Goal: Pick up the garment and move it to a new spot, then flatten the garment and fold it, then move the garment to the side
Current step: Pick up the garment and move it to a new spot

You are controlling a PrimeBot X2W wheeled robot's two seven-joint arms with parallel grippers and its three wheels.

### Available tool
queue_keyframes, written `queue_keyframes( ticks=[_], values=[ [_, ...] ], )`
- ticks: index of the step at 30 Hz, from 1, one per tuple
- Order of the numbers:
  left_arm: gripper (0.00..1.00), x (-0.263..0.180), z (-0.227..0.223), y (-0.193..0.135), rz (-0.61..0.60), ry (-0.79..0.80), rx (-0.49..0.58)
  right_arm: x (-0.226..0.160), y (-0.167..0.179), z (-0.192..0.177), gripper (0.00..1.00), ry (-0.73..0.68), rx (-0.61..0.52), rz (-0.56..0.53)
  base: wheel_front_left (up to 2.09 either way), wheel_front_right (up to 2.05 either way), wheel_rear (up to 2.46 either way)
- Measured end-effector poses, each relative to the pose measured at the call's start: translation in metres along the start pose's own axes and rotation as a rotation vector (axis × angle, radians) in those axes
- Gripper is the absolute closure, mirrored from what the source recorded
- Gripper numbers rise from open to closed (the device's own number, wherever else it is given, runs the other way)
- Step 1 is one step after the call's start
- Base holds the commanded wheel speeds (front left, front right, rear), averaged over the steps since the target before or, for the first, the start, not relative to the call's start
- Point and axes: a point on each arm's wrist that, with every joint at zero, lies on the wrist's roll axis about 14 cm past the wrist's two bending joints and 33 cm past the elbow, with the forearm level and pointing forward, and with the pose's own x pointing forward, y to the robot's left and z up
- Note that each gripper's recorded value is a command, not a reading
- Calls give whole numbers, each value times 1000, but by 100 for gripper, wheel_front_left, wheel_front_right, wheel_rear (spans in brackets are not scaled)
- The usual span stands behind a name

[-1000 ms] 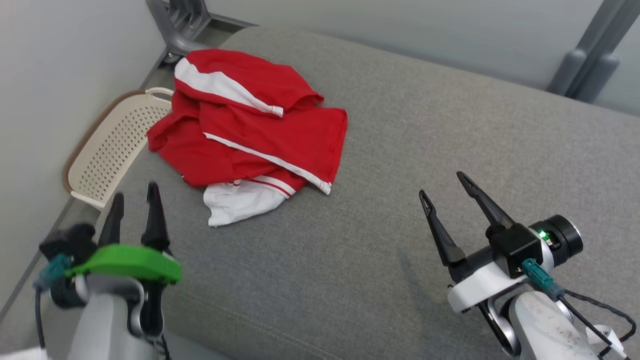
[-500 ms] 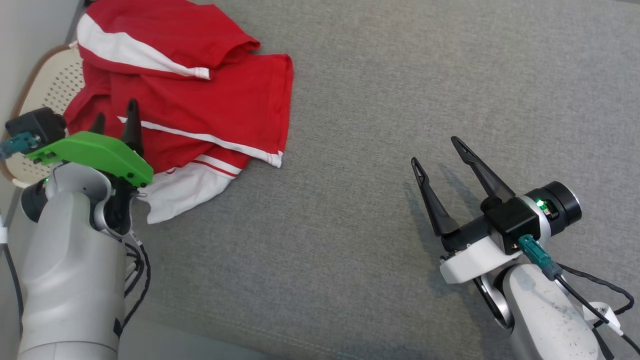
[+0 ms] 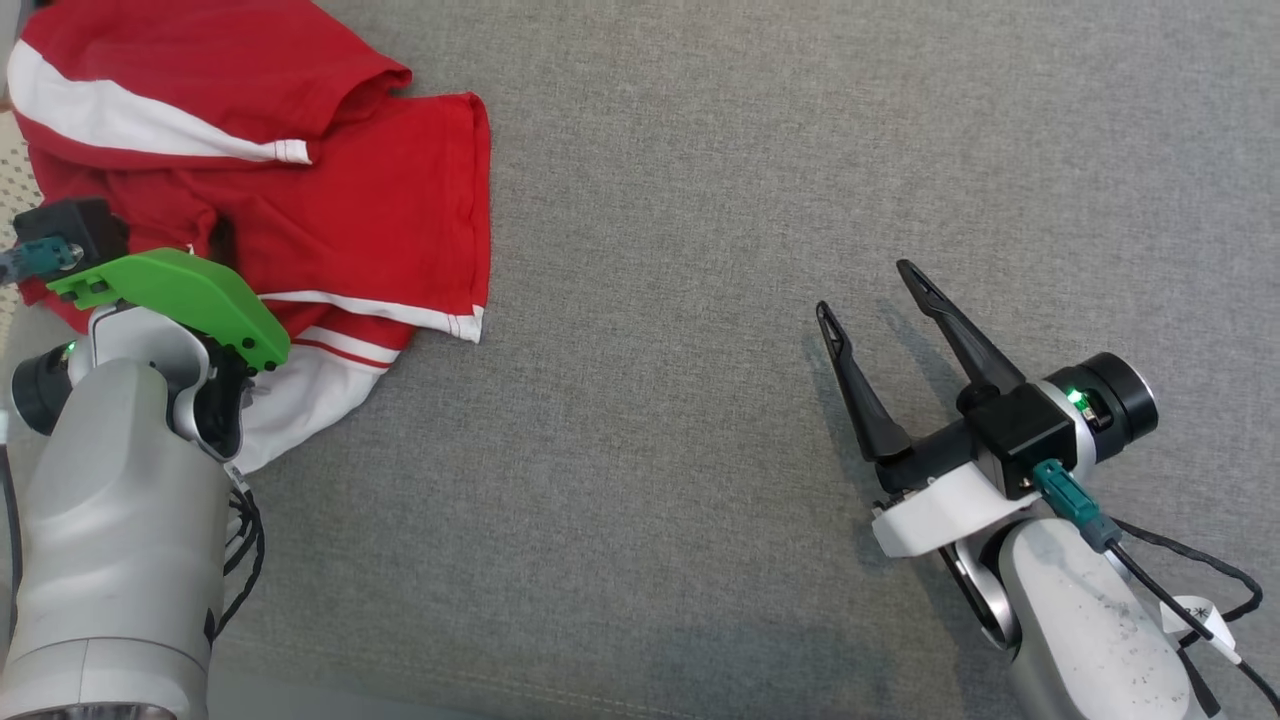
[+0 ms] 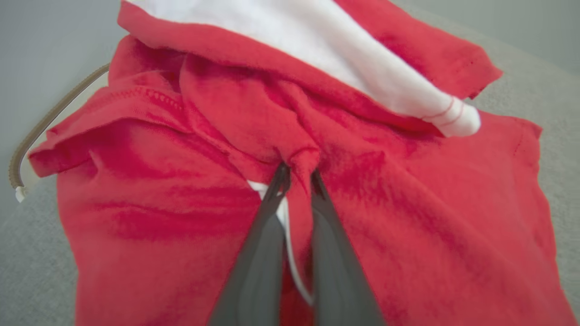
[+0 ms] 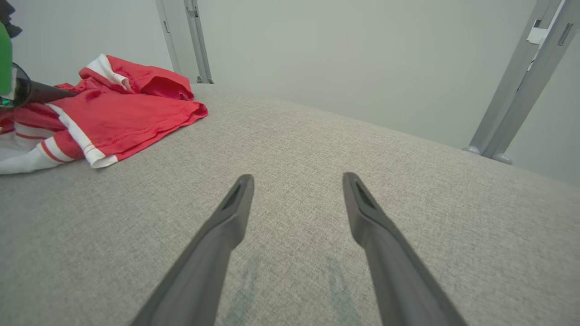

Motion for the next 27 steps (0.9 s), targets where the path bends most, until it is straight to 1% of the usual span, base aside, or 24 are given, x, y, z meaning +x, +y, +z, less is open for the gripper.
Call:
queue_keyframes(
  ticks=[5, 9, 15, 18, 21, 23, 25, 27],
  values=[
    [100, -4, 21, -11, -40, -77, 45, -3, 0, 9, 0, -12, -4, -13, 0, 0, 0],
    [100, -10, 63, -33, -103, -204, 77, -10, 0, 13, 0, -12, 3, -28, 0, 0, 0],
    [100, -37, 137, -78, -230, -402, 129, -21, 7, 24, 0, -22, 17, -41, 0, 0, 0],
    [100, -51, 160, -89, -265, -442, 146, -25, 9, 31, 0, -33, 24, -50, 0, 0, 0],
    [100, -63, 181, -87, -274, -472, 166, -32, 7, 37, 0, -42, 26, -68, 0, 0, 0],
    [100, -70, 194, -92, -293, -492, 177, -36, 3, 41, 0, -49, 22, -87, 0, 0, 0],
    [100, -76, 199, -110, -341, -500, 202, -40, -5, 45, 0, -56, 20, -115, 0, 0, 0],
    [100, -82, 192, -136, -411, -483, 210, -46, -12, 46, 0, -54, 20, -142, 0, 0, 0]
  ],
)
